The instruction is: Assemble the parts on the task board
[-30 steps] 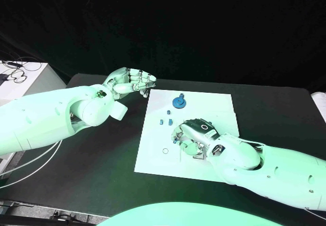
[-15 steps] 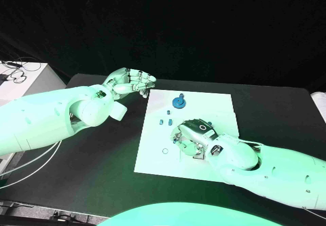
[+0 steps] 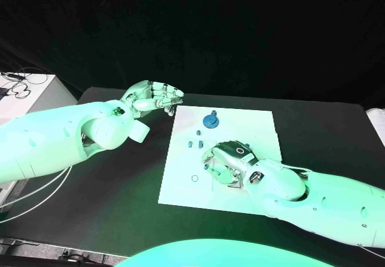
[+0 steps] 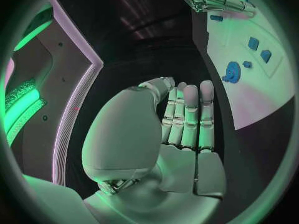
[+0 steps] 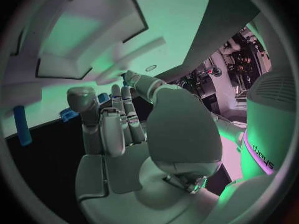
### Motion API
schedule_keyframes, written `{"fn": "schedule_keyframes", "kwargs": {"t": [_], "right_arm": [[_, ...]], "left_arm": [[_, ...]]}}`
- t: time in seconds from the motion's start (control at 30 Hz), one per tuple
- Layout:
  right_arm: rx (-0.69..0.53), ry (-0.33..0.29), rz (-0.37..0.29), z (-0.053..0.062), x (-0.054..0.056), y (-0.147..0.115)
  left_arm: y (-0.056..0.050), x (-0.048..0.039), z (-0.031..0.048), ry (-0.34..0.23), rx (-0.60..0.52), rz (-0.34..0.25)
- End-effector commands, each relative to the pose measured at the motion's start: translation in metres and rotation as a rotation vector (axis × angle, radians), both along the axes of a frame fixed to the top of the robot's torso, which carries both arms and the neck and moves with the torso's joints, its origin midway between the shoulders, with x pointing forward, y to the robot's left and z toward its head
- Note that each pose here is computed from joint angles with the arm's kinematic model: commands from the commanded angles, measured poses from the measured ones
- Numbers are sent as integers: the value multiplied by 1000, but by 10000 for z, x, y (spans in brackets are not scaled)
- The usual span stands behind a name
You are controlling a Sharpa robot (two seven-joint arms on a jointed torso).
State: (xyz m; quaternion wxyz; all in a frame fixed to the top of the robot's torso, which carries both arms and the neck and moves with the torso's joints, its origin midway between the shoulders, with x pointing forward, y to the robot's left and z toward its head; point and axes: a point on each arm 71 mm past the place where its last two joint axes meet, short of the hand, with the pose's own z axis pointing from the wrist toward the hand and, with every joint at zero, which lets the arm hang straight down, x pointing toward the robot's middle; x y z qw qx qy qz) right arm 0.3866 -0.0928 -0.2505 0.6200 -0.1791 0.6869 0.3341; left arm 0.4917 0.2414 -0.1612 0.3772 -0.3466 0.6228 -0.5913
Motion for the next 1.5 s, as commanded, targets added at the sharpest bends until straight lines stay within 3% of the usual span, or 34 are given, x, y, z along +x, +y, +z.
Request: {"fn": "schedule_keyframes", "kwargs": {"t": [0.03,0.27,0.43,0.6,0.83,1.07,1.5], "right_arm": [[31,-17,9,26,-17,-1],[66,-25,-4,80,-44,-52],[72,6,-38,188,-21,-177],[32,57,-100,378,132,-435],[-71,50,-168,585,359,-829],[-118,43,-206,605,496,-996],[-192,79,-209,530,531,-988]], "left_arm": [[-16,-6,7,4,-11,-18],[-13,-4,5,5,-11,-19],[-15,-2,5,4,-11,-20],[-19,0,5,3,-14,-23],[-29,3,6,1,-21,-28],[-32,7,7,-2,-25,-27],[-22,14,11,-8,-32,-13]]}}
